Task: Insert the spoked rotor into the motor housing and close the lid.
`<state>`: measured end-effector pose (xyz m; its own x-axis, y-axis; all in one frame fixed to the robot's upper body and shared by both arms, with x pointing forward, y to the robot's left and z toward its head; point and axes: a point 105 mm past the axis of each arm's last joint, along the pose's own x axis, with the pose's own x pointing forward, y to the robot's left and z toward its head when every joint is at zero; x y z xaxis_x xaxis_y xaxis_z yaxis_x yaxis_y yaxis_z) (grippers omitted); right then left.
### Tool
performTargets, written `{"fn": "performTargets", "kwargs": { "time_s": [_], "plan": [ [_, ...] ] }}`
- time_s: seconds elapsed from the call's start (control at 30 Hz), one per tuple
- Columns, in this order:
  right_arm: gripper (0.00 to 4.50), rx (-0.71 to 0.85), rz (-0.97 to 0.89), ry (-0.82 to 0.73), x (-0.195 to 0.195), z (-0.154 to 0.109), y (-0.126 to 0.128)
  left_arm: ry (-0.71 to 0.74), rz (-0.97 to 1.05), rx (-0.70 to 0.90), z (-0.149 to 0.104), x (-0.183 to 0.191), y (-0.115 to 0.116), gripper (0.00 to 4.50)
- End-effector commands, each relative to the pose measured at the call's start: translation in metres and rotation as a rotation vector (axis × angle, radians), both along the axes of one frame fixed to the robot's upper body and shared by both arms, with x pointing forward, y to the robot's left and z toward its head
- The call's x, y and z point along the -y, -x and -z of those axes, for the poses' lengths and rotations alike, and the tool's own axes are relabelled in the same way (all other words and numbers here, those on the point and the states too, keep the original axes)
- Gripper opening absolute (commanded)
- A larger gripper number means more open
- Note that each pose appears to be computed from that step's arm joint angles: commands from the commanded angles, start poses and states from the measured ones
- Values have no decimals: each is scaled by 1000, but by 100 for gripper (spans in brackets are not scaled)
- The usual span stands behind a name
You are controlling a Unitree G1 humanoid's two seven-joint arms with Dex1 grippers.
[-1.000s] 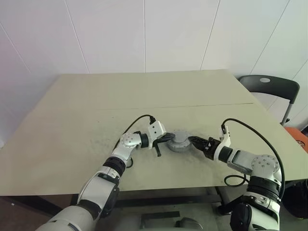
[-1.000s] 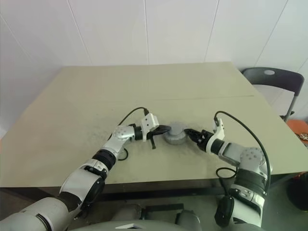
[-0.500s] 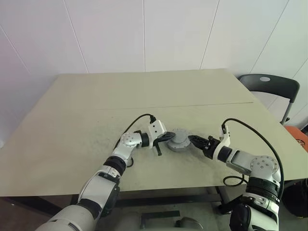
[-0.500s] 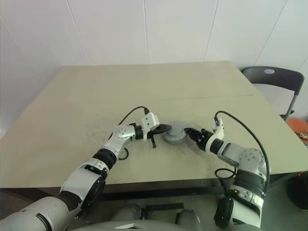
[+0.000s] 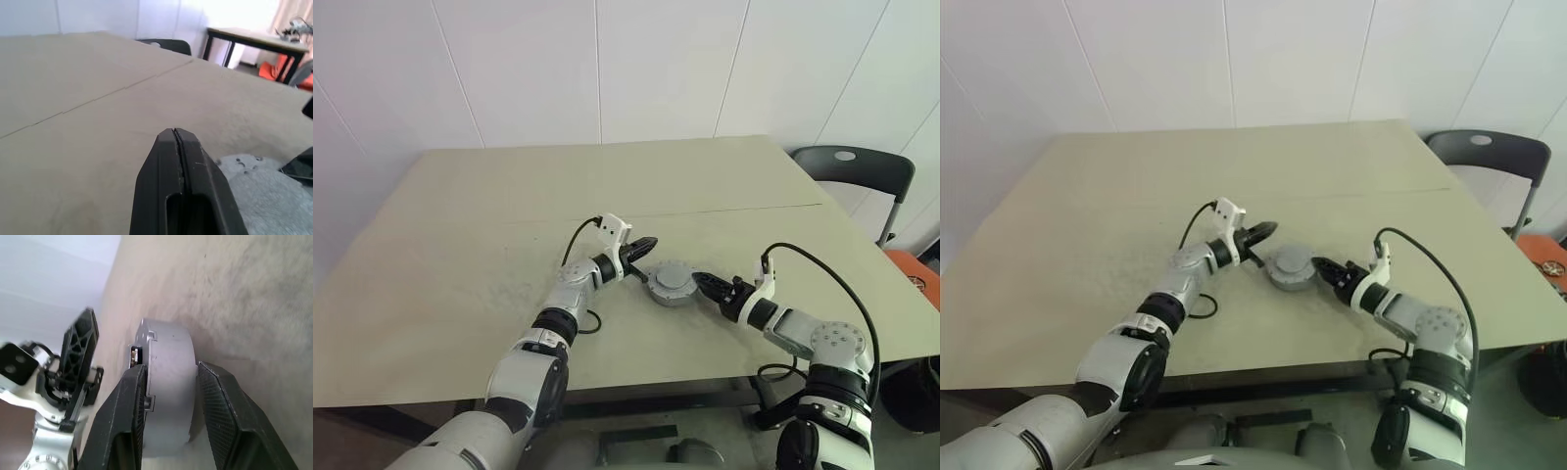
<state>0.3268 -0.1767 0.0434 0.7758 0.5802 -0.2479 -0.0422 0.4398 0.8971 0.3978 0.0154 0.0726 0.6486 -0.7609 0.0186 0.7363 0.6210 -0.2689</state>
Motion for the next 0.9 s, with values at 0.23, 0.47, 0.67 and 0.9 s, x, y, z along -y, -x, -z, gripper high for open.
{"fn": "performTargets", "kwargs": {
  "time_s": [0.23,0.47,0.67,0.9],
  "plan": [
    [132,-10,224,21,14,5,-22,419,-312,-265,-11,-52,-29,56],
    [132,21,331,-67,16,-6,-38,526,-299,-374,-6,-47,-25,275],
    [132,27,415,-144,4,-4,-53,629,-302,-443,-6,-42,-23,444],
    [132,53,360,-234,-32,-7,-58,787,-218,-634,-4,-19,-16,444]
  ]
}}
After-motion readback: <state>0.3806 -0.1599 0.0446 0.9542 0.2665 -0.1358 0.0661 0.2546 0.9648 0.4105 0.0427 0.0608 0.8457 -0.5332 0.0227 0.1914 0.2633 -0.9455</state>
